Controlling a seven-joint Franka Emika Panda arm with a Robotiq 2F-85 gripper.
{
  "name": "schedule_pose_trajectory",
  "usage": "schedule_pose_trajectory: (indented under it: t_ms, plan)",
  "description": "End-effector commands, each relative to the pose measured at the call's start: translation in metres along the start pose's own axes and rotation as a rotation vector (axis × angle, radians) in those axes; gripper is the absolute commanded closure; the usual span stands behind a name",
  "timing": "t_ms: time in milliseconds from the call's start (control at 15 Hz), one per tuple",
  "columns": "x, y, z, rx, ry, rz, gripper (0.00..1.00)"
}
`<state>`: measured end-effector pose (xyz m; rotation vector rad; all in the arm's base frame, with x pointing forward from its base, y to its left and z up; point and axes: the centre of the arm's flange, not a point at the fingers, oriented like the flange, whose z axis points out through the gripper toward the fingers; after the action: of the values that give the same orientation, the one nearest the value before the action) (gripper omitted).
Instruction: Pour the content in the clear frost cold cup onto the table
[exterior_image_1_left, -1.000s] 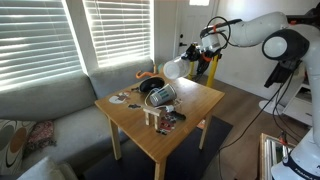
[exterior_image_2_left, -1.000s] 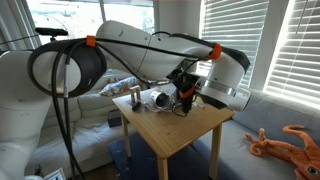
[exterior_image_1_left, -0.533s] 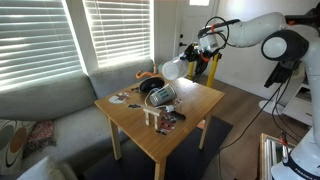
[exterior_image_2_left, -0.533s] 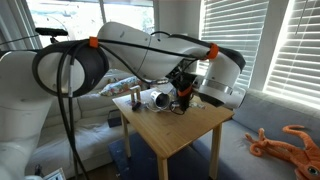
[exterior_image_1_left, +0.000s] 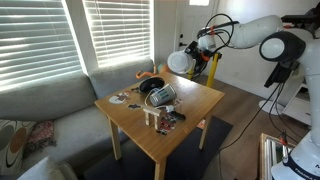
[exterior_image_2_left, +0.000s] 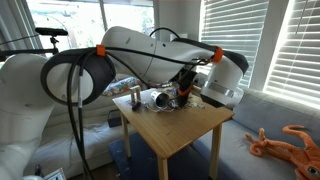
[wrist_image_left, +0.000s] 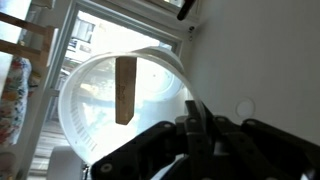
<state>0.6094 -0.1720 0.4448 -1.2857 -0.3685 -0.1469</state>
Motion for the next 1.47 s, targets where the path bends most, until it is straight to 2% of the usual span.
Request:
schedule_pose_trajectory:
  t_ms: [0,67,200,267,333,400,467,533,600,667,800,933,1400]
  plan:
    - [0.012,-0.001,-0.005,0.185,0.003,-0.035,0.99]
    - [0.013,0.002,-0.002,0.166,-0.001,-0.027,0.99]
    - [0.011,0.007,-0.002,0.209,-0.009,-0.014,0.99]
    - [0.011,0.012,-0.002,0.164,-0.02,-0.011,0.99]
    - [0.01,0.014,-0.001,0.158,-0.025,-0.003,0.99]
    - [0.01,0.012,-0.003,0.266,-0.017,0.009,0.99]
    - [0.01,0.018,-0.004,0.163,-0.015,0.006,0.99]
    - [0.01,0.013,-0.004,0.302,-0.011,0.021,0.99]
    - [0.01,0.016,-0.005,0.239,-0.003,0.02,0.99]
    - [0.011,0.019,-0.006,0.211,-0.007,0.018,0.99]
    - [0.009,0.018,-0.008,0.21,-0.014,0.032,0.99]
    - [0.007,0.013,-0.004,0.135,-0.048,0.033,0.99]
    - [-0.009,-0.073,0.025,-0.147,-0.212,0.027,0.99]
